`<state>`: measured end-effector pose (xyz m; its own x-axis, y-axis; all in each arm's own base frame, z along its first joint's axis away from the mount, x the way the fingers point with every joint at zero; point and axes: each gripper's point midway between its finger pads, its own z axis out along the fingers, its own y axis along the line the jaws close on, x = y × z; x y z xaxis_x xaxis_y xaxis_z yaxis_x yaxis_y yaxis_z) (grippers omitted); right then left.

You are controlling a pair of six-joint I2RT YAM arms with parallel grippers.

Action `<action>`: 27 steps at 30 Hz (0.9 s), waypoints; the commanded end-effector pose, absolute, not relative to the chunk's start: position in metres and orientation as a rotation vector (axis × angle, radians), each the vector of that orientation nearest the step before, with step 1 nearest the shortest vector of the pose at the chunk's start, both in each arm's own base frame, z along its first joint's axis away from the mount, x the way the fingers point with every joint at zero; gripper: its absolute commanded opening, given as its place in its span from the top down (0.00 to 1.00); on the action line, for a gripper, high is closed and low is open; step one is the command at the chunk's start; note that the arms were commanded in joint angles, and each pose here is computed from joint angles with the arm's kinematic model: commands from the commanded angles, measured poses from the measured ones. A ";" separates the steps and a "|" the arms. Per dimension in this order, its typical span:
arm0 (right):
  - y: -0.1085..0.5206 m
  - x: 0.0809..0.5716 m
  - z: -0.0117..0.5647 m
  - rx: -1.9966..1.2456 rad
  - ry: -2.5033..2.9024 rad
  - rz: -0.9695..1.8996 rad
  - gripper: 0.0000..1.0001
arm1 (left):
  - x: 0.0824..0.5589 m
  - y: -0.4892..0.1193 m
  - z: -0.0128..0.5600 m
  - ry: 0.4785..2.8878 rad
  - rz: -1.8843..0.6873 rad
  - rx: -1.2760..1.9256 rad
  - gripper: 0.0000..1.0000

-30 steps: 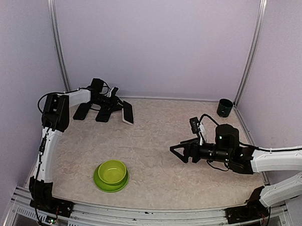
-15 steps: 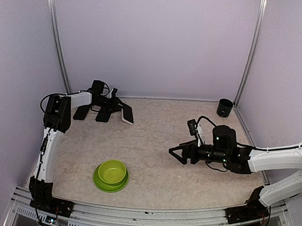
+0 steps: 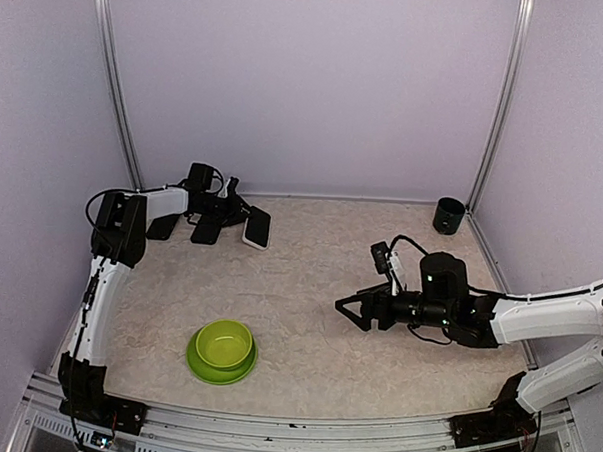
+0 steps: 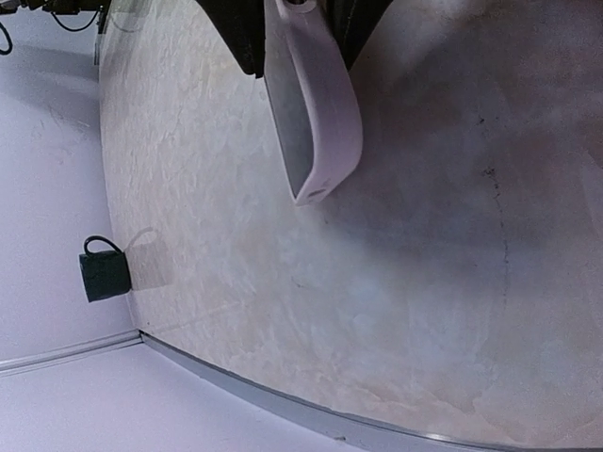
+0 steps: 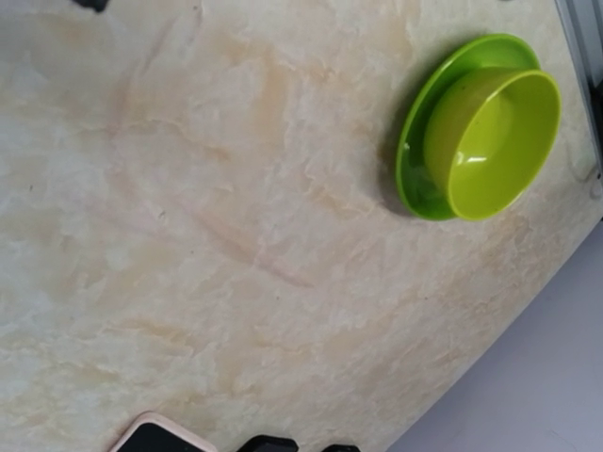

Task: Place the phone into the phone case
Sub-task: Place the phone with the phone case at the corner of the board.

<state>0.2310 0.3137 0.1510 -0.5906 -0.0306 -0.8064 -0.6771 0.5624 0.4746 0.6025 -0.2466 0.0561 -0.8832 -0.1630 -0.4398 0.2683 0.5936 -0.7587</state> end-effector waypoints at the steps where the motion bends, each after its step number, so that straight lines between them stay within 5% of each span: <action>1: 0.319 0.238 0.163 -0.562 1.962 1.064 0.13 | 0.598 -0.267 0.041 2.353 -1.254 0.128 0.74; 5: 0.319 0.238 0.164 -0.565 1.962 1.065 0.13 | 0.601 -0.261 0.033 2.363 -1.244 0.081 0.72; 11: 0.317 0.238 0.164 -0.563 1.962 1.056 0.13 | 0.602 -0.244 0.031 2.385 -1.136 -0.018 0.57; 27: 0.320 0.236 0.165 -0.566 1.961 1.085 0.14 | 0.593 -0.219 0.032 2.517 -0.779 -0.191 0.52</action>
<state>0.2298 0.3164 0.1500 -0.5925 -0.0352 -0.8048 -0.6844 0.5490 0.4798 0.6010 -0.2306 0.0379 -0.8582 -0.2697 -0.4368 0.0934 0.7546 -0.6495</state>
